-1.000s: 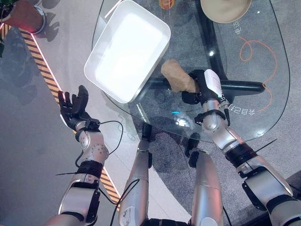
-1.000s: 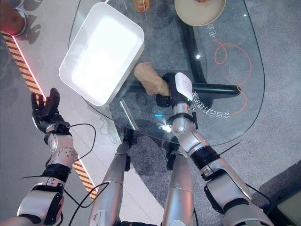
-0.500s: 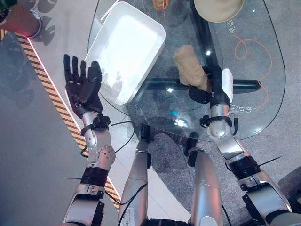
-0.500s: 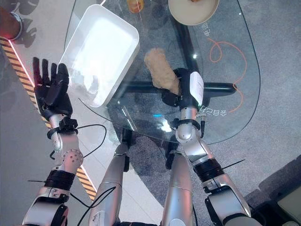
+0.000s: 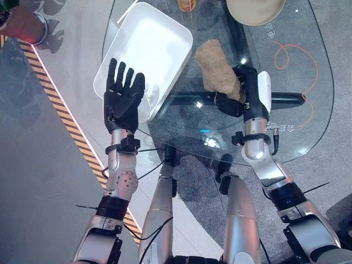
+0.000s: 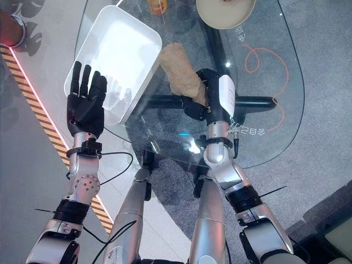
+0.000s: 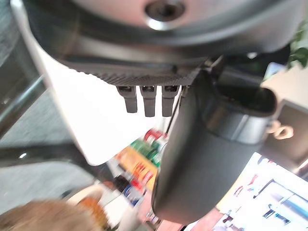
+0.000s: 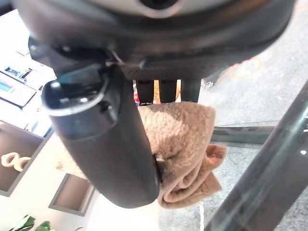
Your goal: Wipe the table with a cloth and put it in the basket.
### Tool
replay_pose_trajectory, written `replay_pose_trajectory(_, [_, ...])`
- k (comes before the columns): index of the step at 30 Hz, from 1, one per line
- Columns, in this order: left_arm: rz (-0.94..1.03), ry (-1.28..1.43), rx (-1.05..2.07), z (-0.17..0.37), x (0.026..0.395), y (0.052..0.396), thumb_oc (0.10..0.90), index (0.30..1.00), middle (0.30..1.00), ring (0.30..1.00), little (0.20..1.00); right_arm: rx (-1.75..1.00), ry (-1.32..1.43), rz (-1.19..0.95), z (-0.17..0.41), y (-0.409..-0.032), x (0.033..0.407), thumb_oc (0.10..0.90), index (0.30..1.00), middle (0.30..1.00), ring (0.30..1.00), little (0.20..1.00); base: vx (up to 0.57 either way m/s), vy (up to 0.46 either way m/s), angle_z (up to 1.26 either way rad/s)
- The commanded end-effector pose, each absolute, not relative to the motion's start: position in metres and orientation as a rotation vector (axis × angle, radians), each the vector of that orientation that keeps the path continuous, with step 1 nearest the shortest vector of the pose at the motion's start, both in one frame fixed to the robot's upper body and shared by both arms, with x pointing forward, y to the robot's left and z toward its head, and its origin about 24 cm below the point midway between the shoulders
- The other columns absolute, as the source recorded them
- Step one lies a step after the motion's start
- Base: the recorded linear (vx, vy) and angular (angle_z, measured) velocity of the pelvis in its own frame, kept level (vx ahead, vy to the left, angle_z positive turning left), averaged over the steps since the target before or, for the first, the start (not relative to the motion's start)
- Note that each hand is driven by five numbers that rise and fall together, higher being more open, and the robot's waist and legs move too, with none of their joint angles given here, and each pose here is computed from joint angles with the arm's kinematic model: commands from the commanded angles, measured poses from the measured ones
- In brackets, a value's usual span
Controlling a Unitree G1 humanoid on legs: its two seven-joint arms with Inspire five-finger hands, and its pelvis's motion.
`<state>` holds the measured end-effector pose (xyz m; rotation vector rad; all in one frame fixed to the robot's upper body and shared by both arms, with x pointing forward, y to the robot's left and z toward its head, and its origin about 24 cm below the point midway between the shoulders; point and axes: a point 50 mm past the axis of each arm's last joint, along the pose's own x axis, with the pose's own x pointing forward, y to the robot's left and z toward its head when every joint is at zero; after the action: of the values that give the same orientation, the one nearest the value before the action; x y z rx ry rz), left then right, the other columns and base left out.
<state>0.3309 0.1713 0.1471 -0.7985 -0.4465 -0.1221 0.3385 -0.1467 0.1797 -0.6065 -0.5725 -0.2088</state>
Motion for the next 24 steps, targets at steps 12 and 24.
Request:
replay_pose_trajectory(12, [-0.477, -0.622, -0.878, 0.206, 0.319, 0.150, 0.800, 0.900, 0.900, 0.900, 0.900, -0.428, -1.108, 0.009, 0.267, -0.092, 0.287, 0.100, 0.300, 0.300, 0.300, 0.200, 0.00, 0.000, 0.00])
replay_pose_trajectory(24, [-0.564, -0.615, -0.869, 0.215, 0.317, 0.137, 0.800, 0.900, 0.900, 0.900, 0.900, -0.452, -1.075, 0.138, 0.264, -0.073, 0.285, 0.100, 0.300, 0.300, 0.300, 0.200, 0.00, 0.000, 0.00])
